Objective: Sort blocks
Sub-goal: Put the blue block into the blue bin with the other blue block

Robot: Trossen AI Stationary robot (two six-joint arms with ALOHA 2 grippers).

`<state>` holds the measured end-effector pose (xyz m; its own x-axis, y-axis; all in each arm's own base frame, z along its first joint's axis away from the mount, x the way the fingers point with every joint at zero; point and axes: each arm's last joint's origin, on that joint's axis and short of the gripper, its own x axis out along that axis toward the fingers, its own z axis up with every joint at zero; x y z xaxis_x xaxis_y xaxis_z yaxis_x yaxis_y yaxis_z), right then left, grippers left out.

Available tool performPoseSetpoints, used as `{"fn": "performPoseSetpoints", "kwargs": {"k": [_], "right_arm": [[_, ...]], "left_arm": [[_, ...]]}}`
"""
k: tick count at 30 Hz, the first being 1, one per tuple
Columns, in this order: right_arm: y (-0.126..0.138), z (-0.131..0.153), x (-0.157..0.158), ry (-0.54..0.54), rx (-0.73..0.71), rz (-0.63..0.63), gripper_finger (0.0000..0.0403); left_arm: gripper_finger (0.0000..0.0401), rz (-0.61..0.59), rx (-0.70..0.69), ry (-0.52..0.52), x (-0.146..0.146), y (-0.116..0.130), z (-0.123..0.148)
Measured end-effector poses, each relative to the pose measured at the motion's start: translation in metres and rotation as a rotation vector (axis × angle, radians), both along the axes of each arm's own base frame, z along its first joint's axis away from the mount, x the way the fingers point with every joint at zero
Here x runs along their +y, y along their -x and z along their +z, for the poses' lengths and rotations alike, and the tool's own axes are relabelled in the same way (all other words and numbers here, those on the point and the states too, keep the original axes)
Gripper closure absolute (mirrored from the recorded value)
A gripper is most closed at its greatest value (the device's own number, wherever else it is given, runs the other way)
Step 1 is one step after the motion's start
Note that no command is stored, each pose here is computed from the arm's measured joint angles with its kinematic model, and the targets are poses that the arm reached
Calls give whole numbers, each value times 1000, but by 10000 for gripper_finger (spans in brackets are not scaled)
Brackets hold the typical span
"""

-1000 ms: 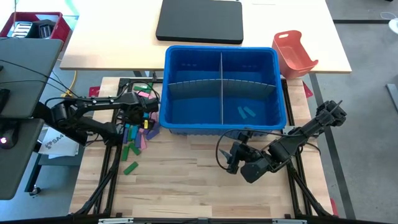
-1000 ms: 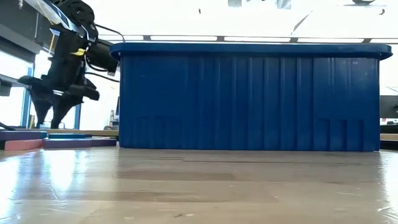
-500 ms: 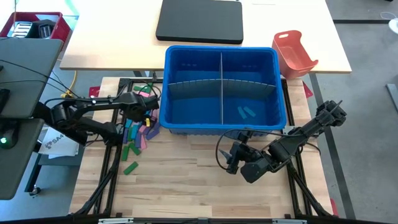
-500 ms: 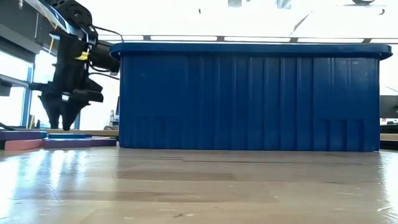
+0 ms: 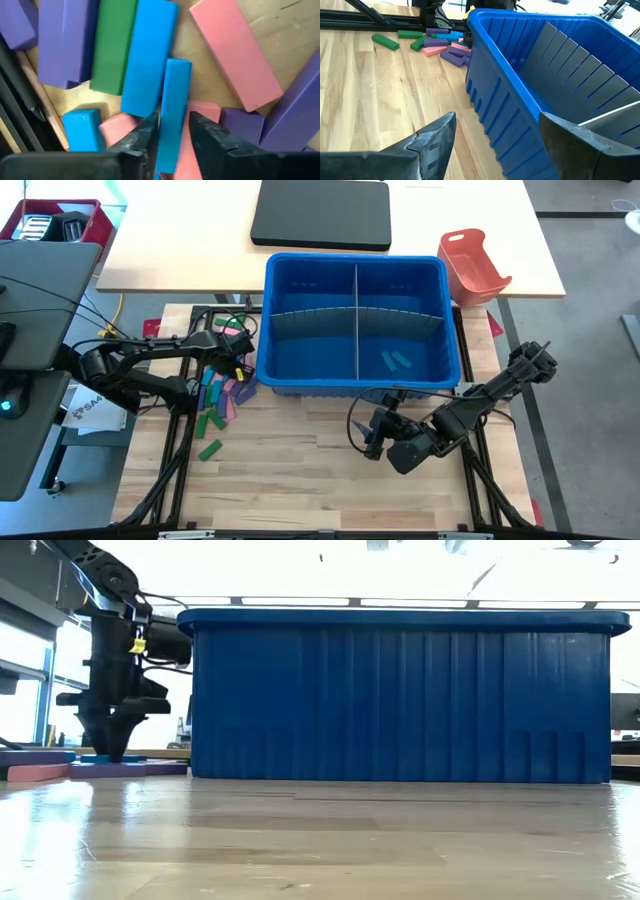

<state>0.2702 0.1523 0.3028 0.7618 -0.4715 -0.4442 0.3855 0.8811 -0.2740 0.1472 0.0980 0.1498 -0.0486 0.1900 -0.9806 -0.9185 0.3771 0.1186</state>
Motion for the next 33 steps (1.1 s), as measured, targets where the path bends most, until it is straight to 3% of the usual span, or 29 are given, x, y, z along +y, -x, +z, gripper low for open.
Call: {"fn": "performPoseSetpoints", "kwargs": {"k": [5,13,18,24,33], "right_arm": [[0,0,0,0,0,0,123],[0,0,0,0,0,0,123],[0,0,0,-1,-1,0,123],[0,0,0,-5,-8,0,123],[-6,6,4,20,-43,45,123]], "left_arm": [[361,-17,-3,-18,1,-1,0],[362,-13,6,-21,-2,4,7],[362,-3,4,-43,-4,8,28],[361,-5,-99,-151,-6,12,67],[361,-61,-422,-380,-21,25,152]]}}
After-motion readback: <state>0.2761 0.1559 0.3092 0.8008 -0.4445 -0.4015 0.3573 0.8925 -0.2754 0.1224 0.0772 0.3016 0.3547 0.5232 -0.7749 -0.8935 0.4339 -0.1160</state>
